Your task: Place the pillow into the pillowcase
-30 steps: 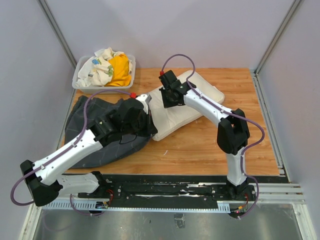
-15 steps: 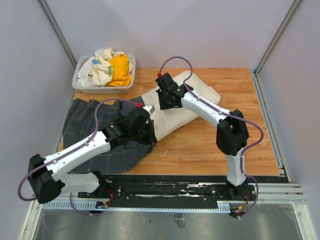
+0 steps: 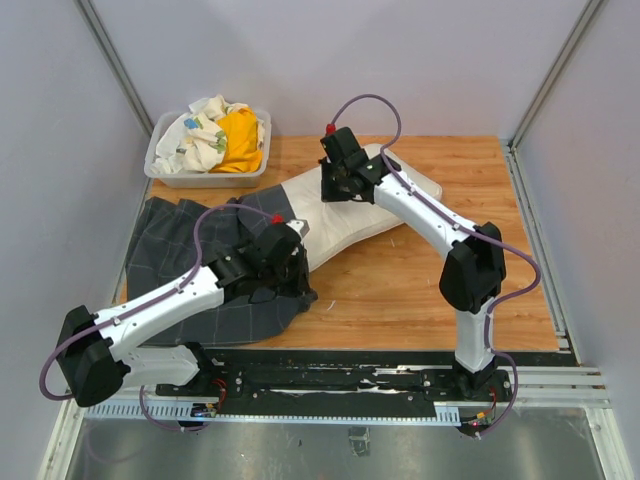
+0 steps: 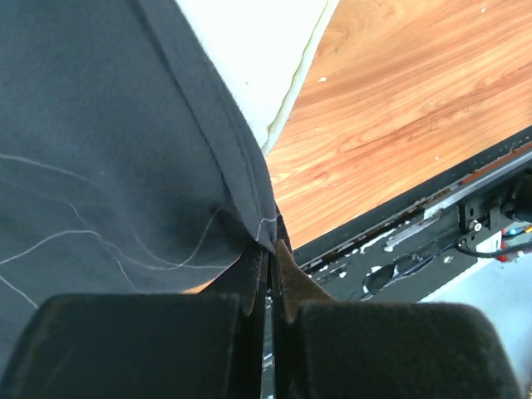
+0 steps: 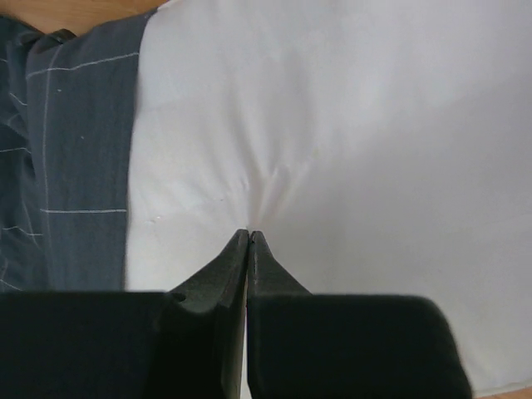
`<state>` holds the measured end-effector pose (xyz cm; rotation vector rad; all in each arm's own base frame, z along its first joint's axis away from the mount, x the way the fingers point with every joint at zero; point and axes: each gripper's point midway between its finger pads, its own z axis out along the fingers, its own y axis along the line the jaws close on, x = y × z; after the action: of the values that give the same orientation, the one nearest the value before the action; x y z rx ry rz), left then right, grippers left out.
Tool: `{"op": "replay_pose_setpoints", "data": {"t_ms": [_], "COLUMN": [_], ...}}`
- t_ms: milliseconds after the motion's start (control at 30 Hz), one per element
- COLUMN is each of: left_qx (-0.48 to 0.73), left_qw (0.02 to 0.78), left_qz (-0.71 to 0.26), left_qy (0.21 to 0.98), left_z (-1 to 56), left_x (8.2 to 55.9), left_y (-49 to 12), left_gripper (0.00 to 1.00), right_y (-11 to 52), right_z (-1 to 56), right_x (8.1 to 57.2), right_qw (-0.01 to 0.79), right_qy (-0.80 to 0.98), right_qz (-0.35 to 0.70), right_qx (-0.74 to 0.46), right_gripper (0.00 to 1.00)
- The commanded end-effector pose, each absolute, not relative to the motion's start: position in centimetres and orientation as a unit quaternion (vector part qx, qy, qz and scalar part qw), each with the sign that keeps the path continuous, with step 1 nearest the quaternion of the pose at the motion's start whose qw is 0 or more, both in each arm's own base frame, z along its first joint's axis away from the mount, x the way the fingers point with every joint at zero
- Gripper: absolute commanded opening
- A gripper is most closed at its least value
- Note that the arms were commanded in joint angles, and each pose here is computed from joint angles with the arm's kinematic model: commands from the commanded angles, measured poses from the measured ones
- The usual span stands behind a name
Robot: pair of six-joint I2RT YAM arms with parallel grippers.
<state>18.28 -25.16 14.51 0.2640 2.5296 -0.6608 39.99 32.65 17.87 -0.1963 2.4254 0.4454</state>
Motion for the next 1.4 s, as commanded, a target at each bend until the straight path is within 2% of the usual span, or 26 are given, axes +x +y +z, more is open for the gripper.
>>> {"op": "replay_pose_setpoints", "data": {"t_ms": [0, 300, 467, 533, 633, 833, 1000, 1067, 1267, 1367], "left_qx": [0.105, 0.107, 0.105, 0.102, 0.097, 0.097, 0.103, 0.106, 0.103, 0.101], "left_qw": [0.251, 0.309, 0.293, 0.285, 0.275, 0.266, 0.263, 0.262, 0.266, 0.266], "left_qz": [-0.26, -0.28, -0.27, -0.273, -0.272, -0.268, -0.266, -0.264, -0.26, -0.259], "left_qy": [0.926, 0.902, 0.911, 0.913, 0.917, 0.921, 0.921, 0.922, 0.922, 0.923], "left_z": [14.4, 20.7, 18.5, 17.4, 16.0, 14.6, 14.3, 14.2, 14.3, 14.2], "left_x": [18.1, 21.7, 21.5, 21.1, 20.8, 20.6, 20.6, 20.6, 20.9, 20.9], "left_y": [-25.6, -28.1, -28.0, -27.9, -27.7, -27.7, -27.9, -27.8, -27.8, -27.6], "left_gripper": [0.0, 0.0, 0.0, 0.0, 0.0, 0.0, 0.0, 0.0, 0.0, 0.0], "right_y": [34.4, 36.1, 34.0, 32.3, 29.1, 20.0, 14.3, 13.4, 15.5, 16.9], "right_z": [23.1, 18.9, 17.0, 16.6, 16.1, 16.1, 15.4, 14.6, 12.8, 12.7], "right_x": [41.7, 39.2, 38.1, 37.9, 37.7, 39.7, 42.9, 43.9, 43.7, 42.5], "right_qw": [0.374, 0.341, 0.326, 0.324, 0.325, 0.345, 0.348, 0.336, 0.29, 0.294], "right_qy": [0.898, 0.912, 0.923, 0.927, 0.931, 0.933, 0.933, 0.939, 0.954, 0.952], "right_qz": [0.226, 0.218, 0.194, 0.182, 0.159, 0.102, 0.064, 0.045, 0.071, 0.083], "right_qx": [-0.051, -0.071, -0.065, -0.057, -0.044, 0.017, 0.06, 0.054, 0.005, -0.028], "right_gripper": [0.01, 0.01, 0.01, 0.1, 0.36, 0.58, 0.69, 0.7, 0.71, 0.75]}}
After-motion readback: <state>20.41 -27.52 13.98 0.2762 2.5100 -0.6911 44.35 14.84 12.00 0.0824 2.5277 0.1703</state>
